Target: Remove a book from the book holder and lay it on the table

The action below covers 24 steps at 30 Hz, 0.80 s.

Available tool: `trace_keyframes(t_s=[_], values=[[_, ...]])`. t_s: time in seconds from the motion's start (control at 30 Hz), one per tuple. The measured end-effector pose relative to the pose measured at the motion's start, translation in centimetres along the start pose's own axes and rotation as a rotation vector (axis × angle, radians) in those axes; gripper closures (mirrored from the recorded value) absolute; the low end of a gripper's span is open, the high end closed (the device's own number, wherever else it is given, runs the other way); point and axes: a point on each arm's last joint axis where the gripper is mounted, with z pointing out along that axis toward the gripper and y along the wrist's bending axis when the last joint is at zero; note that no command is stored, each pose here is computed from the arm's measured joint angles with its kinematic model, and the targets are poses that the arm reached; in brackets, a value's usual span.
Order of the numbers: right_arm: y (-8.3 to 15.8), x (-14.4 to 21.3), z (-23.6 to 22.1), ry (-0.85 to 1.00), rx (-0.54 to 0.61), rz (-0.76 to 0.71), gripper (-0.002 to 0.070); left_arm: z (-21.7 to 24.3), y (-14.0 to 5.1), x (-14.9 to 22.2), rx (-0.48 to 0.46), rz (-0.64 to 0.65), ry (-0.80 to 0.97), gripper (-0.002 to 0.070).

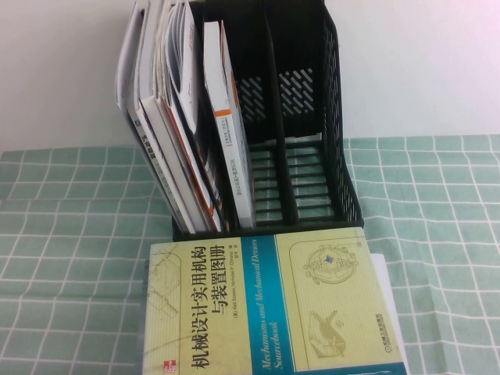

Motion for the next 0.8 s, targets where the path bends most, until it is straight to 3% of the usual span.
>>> trace_keyframes(t_s=[0.8], values=[[0.0,0.0,0.0,0.0,0.0,0.0,0.0678,0.0,-0.07,0.01,0.008,-0.003,0.001,0.0678]])
